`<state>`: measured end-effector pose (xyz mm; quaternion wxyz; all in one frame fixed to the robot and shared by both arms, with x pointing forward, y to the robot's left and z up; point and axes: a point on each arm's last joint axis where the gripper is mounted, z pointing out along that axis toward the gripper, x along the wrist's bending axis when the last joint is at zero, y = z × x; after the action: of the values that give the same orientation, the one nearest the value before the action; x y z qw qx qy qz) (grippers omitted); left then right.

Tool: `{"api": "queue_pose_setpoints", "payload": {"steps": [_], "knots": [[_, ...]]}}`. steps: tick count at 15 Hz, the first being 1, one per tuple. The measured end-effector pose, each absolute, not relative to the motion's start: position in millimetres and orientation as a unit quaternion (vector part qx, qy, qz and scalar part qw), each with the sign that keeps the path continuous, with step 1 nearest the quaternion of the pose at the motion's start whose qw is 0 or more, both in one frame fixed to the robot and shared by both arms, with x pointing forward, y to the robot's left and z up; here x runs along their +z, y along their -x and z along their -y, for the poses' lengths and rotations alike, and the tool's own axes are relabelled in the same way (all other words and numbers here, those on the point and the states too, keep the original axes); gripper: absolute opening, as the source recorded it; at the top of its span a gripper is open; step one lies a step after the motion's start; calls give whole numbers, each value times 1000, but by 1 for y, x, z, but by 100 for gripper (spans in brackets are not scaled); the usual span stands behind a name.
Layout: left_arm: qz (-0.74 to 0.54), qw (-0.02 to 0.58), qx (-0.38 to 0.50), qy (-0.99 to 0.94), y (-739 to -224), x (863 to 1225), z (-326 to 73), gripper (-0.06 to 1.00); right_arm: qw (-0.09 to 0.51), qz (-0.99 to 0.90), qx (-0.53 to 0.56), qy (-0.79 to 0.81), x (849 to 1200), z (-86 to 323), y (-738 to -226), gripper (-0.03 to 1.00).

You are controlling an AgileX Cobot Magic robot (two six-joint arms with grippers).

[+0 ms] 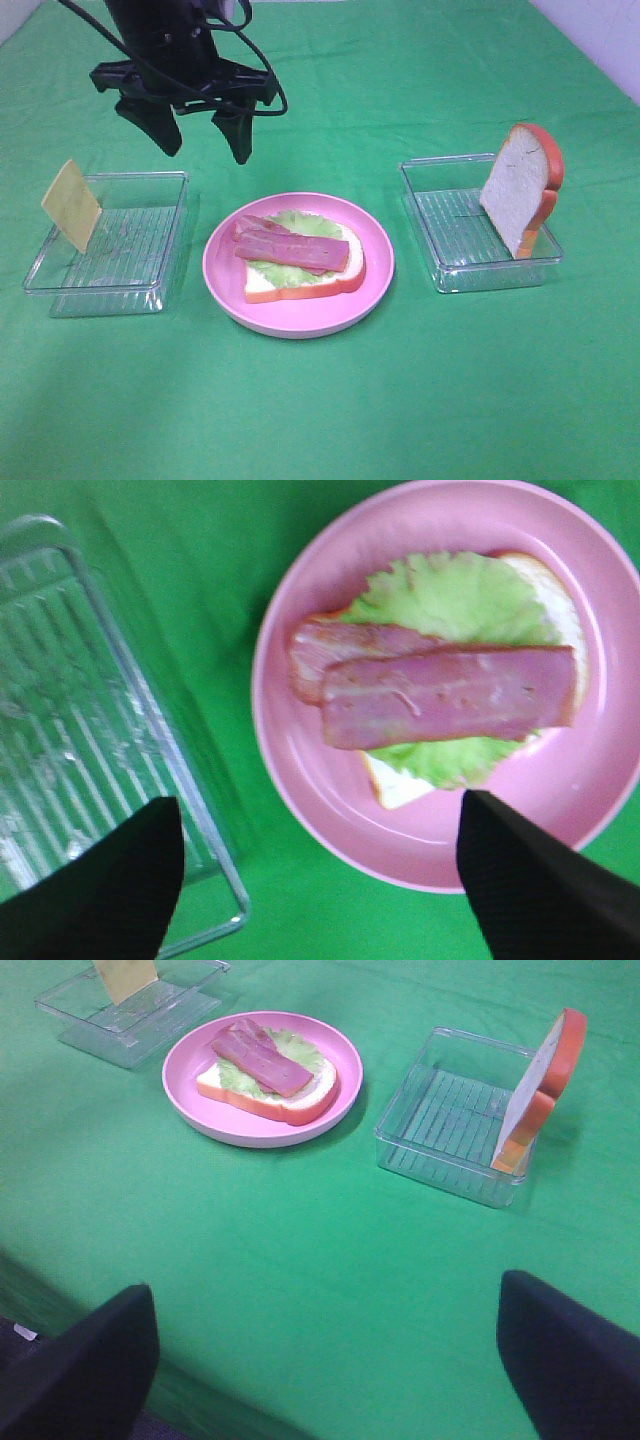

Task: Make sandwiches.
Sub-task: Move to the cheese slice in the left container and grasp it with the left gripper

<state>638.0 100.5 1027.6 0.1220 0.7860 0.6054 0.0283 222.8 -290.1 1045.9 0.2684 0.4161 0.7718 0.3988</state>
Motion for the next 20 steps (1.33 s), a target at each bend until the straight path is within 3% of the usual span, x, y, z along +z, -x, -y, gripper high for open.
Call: {"api": "queue_pose_setpoints", "payload": {"steps": [4, 11, 14, 17, 20], "knots": [[-593, 100, 94, -793, -643, 1037, -114, 72, 268, -772, 399, -416, 1046, 290, -223, 84], [-673, 121, 109, -722, -662, 1064, -201, 72, 268, -772, 399, -416, 1046, 290, -223, 84], [-714, 115, 114, -681, -671, 1064, -250, 72, 268, -772, 399, -416, 1046, 290, -223, 84], [-735, 114, 106, -660, -672, 1061, -273, 72, 268, -772, 399, -416, 1046, 290, -223, 84], [-754, 76, 74, -648, -664, 1034, -288, 72, 268, -772, 399, -416, 1046, 290, -223, 84]]}}
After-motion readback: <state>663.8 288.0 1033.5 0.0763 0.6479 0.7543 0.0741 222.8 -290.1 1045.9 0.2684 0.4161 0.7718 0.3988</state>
